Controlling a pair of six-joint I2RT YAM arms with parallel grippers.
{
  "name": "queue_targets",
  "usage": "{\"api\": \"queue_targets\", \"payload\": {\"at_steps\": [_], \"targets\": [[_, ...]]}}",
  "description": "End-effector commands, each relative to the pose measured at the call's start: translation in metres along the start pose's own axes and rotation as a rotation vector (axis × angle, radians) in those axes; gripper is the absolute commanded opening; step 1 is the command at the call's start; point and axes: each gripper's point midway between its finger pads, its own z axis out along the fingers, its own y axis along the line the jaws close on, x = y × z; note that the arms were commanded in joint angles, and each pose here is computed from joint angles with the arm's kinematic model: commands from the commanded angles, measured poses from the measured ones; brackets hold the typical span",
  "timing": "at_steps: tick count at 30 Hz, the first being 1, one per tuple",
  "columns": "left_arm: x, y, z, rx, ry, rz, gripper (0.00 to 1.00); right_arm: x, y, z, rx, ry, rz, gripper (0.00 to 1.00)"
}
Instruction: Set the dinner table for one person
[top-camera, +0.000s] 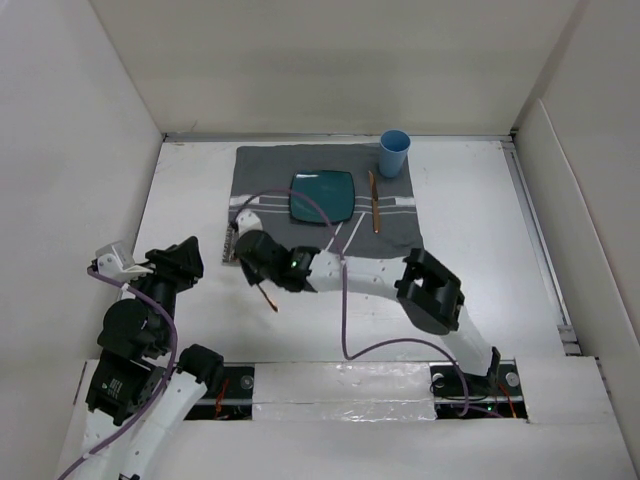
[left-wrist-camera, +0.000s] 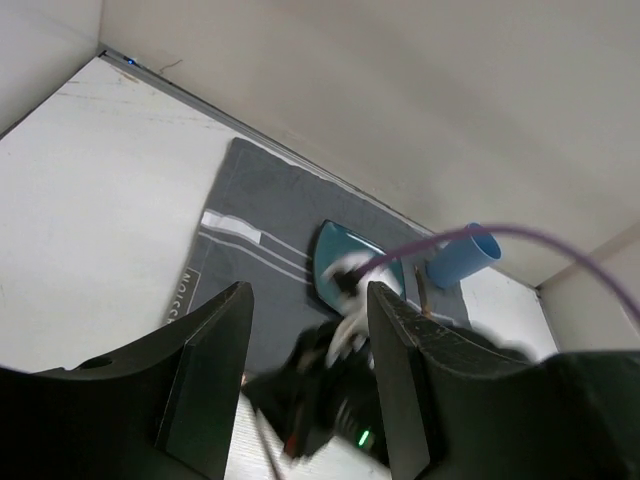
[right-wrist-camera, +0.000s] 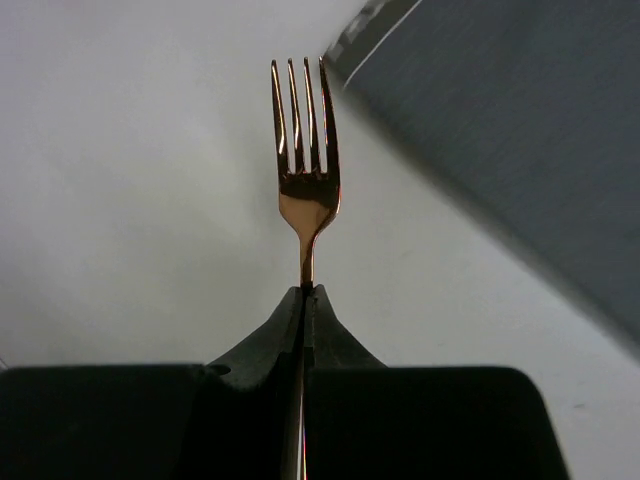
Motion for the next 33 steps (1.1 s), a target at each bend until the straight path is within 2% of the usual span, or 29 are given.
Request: {"api": "queue_targets", "payload": {"at_steps": [1, 8, 9, 15, 21, 22, 23, 33], "targets": [[-0.008, -0.004, -0.001, 0.020, -0.035, -0.027, 0.46, -0.111, -0.038, -0.028, 0.015, -0.210, 0.143, 0.00], [-0.004, -0.006, 0.001, 0.023, -0.019, -0.025, 0.46, -0.171, -0.118, -0.012, 0.087, -0.322, 0.328, 0.00], [-0.003, -0.007, 0.002, 0.025, -0.013, -0.023, 0.46, -0.169, -0.127, -0.002, 0.104, -0.317, 0.352, 0.00], [0.002, -0.009, 0.005, 0.030, 0.009, -0.014, 0.46, -0.207, -0.161, 0.016, 0.138, -0.414, 0.510, 0.00], [0.004, -0.008, 0.007, 0.021, 0.015, -0.013, 0.46, -0.195, -0.180, 0.056, 0.180, -0.410, 0.606, 0.00], [0.002, -0.008, 0.005, 0.021, 0.009, -0.018, 0.46, -0.204, -0.180, 0.055, 0.180, -0.435, 0.615, 0.00], [0.002, -0.007, 0.005, 0.018, 0.005, -0.018, 0.46, -0.190, -0.193, 0.068, 0.220, -0.407, 0.614, 0.00], [0.004, -0.006, 0.007, 0.011, 0.013, -0.016, 0.46, -0.170, -0.227, 0.096, 0.254, -0.378, 0.648, 0.00]]}}
